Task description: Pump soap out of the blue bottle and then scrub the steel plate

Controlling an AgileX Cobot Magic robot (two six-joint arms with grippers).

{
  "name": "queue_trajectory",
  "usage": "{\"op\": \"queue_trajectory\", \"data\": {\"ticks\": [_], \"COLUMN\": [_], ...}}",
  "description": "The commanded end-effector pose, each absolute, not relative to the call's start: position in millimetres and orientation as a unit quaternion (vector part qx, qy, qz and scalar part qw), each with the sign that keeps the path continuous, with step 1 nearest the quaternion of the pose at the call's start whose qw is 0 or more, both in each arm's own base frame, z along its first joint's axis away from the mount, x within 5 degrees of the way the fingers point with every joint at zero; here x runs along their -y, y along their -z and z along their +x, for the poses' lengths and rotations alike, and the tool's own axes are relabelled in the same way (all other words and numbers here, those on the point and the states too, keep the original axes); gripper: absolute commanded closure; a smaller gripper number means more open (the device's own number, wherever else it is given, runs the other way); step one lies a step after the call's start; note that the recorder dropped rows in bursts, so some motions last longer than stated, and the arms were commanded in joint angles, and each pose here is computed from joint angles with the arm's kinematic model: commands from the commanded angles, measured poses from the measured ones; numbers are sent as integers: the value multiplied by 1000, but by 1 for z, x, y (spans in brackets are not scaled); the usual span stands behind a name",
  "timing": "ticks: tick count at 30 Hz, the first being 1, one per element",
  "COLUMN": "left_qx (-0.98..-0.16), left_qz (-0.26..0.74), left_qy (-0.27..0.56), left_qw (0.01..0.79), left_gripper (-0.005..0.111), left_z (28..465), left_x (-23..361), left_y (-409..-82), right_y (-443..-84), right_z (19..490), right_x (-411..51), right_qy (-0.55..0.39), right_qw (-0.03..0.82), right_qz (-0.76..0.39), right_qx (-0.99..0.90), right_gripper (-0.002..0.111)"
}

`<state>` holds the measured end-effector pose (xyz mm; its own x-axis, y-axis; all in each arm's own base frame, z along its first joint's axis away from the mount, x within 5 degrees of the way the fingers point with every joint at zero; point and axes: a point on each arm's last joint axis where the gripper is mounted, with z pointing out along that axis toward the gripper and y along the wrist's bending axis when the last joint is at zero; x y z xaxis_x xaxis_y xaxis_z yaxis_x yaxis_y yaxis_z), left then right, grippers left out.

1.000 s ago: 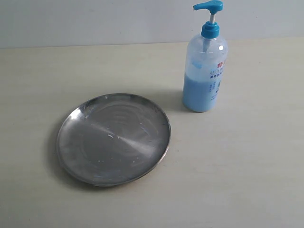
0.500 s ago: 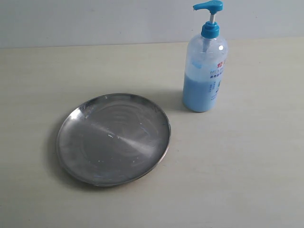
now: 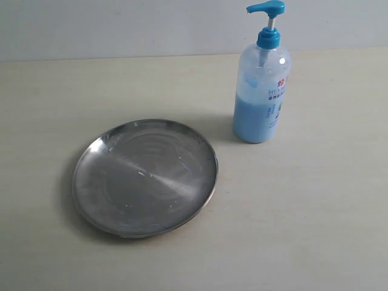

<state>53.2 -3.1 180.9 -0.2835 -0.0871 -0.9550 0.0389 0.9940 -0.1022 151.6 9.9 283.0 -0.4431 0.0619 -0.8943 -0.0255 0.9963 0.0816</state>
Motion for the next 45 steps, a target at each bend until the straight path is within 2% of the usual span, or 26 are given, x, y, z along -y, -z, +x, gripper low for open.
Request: {"op": "queue_trajectory", "data": {"ticks": [1, 12, 18, 21, 28, 30, 40, 45], "left_qx": [-795, -795, -795, -795, -795, -795, -795, -795], "left_qz": [-15, -15, -15, -15, -15, -15, -15, -15], "left_qy": [56, 56, 56, 56, 56, 56, 56, 56], "left_qw": [604, 604, 604, 604, 604, 604, 604, 604], "left_gripper": [107, 107, 107, 107, 107, 107, 107, 107], "left_z": [53, 53, 53, 53, 53, 53, 53, 53], "left_x": [3, 3, 3, 3, 3, 3, 3, 3], "left_y": [-181, -181, -181, -181, -181, -181, -181, -181], "right_y": [-272, -258, -251, -243, -228, -227, -222, -219], "right_z": [171, 198, 203, 205, 211, 212, 221, 228], "right_x": [-10, -14, -41, -53, -69, -72, -75, -77], "right_qy": [-35, -42, -30, -41, -53, -55, -58, -60], "right_qw": [508, 503, 485, 468, 444, 448, 461, 475], "right_qz": [7, 10, -124, -148, -178, -181, -177, -172], "right_qx": [-860, -863, -865, -870, -877, -874, -868, -861], "right_gripper": [108, 108, 107, 96, 52, 46, 43, 28]}}
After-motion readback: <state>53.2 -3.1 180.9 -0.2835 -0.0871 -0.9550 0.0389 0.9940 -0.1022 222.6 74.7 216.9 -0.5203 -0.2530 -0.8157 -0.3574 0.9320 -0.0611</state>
